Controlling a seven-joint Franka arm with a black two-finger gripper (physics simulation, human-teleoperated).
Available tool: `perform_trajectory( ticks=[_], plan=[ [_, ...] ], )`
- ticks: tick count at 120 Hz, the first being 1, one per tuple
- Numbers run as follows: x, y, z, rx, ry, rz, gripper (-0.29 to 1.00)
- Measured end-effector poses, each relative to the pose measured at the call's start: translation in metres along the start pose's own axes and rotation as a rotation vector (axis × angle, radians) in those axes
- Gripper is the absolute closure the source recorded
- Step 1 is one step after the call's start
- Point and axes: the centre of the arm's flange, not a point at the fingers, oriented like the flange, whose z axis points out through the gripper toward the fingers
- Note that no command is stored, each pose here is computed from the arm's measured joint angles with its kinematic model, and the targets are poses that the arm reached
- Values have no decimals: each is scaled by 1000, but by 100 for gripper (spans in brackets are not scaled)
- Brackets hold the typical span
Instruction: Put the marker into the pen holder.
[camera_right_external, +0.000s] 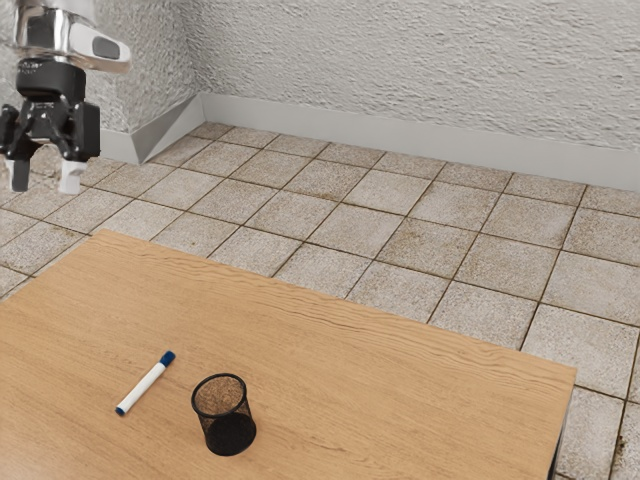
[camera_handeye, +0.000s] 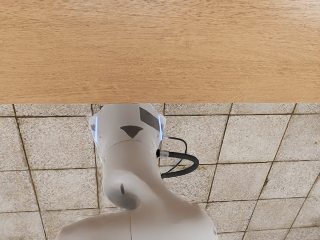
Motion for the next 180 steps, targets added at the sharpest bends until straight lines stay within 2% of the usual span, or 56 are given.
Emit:
perform_trajectory(
  ticks=[12,22,43,53,65,80,103,116,135,161,180],
  plan=[
    [28,-28,-8,-35,159,-35,0],
    [48,-32,-14,-14,253,-39,0],
    [70,1,-8,46,341,30,0],
    [84,11,2,58,340,55,0],
    [137,4,30,48,275,59,0],
    [182,-30,56,19,237,16,0],
    [142,-96,160,-28,210,-125,0],
    [121,-112,225,-37,227,-179,0],
    [127,-128,289,-41,272,-219,0],
    [166,-137,311,-10,386,-209,1],
    [187,-123,314,42,444,-152,20]
  ],
)
